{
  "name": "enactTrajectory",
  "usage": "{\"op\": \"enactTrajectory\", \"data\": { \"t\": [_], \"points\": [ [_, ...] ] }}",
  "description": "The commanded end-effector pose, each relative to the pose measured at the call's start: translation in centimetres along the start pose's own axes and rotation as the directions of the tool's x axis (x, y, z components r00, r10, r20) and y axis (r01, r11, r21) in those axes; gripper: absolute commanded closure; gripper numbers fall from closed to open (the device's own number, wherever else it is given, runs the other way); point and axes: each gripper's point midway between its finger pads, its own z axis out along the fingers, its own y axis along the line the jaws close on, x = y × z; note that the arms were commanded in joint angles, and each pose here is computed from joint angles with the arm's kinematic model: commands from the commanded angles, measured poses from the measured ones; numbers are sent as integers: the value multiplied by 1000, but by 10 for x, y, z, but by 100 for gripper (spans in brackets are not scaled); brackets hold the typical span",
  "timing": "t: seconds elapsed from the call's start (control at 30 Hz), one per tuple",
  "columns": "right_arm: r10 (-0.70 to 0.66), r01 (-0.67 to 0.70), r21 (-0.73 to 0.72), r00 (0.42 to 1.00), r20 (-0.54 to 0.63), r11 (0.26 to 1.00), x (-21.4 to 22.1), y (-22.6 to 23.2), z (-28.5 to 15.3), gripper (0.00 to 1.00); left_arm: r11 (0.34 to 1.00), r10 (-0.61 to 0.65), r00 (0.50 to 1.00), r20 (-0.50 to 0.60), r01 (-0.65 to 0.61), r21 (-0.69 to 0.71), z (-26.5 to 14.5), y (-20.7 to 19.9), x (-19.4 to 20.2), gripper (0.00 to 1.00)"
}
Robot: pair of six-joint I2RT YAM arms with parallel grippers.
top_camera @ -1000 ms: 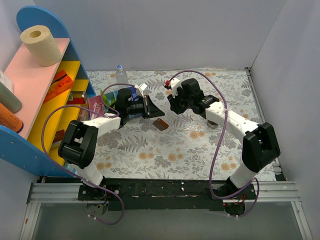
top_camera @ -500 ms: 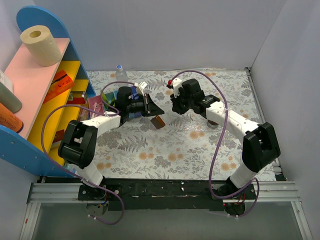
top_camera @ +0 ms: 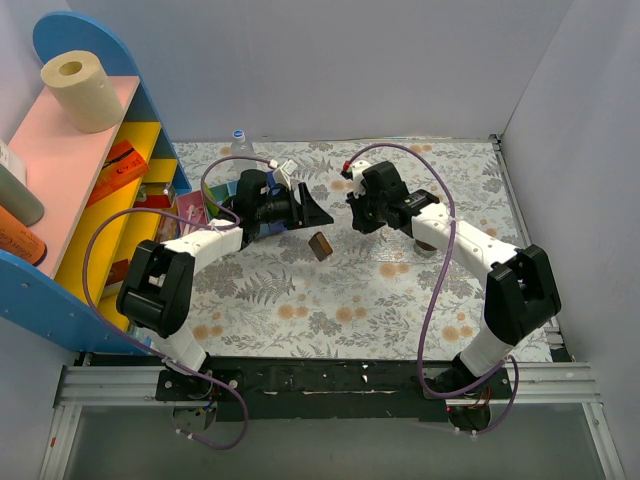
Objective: Prepare toiletry sets of a toothbrush and toothpaste on the tray
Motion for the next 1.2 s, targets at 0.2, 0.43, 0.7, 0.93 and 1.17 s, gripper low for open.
{"op": "enactTrajectory", "data": {
  "t": [0.2,0.43,0.7,0.93,1.17],
  "points": [
    [127,-133,105,990,65,986,-13,-12,-16,99,970,217,954,209,-186,-157,-28,-16,-49,16],
    [235,-242,175,970,58,954,-9,-21,-13,99,949,266,926,267,-203,-243,-42,-15,-61,14],
    [333,-341,245,940,75,908,-4,-33,-11,99,949,259,930,262,-193,-250,-43,-14,-60,14],
    [386,-381,306,921,46,872,2,-48,-9,99,947,263,930,255,-199,-251,-43,-12,-59,14],
    [435,-412,338,901,10,846,12,-56,-3,99,947,267,929,255,-204,-248,-43,-14,-59,14]
  ]
}}
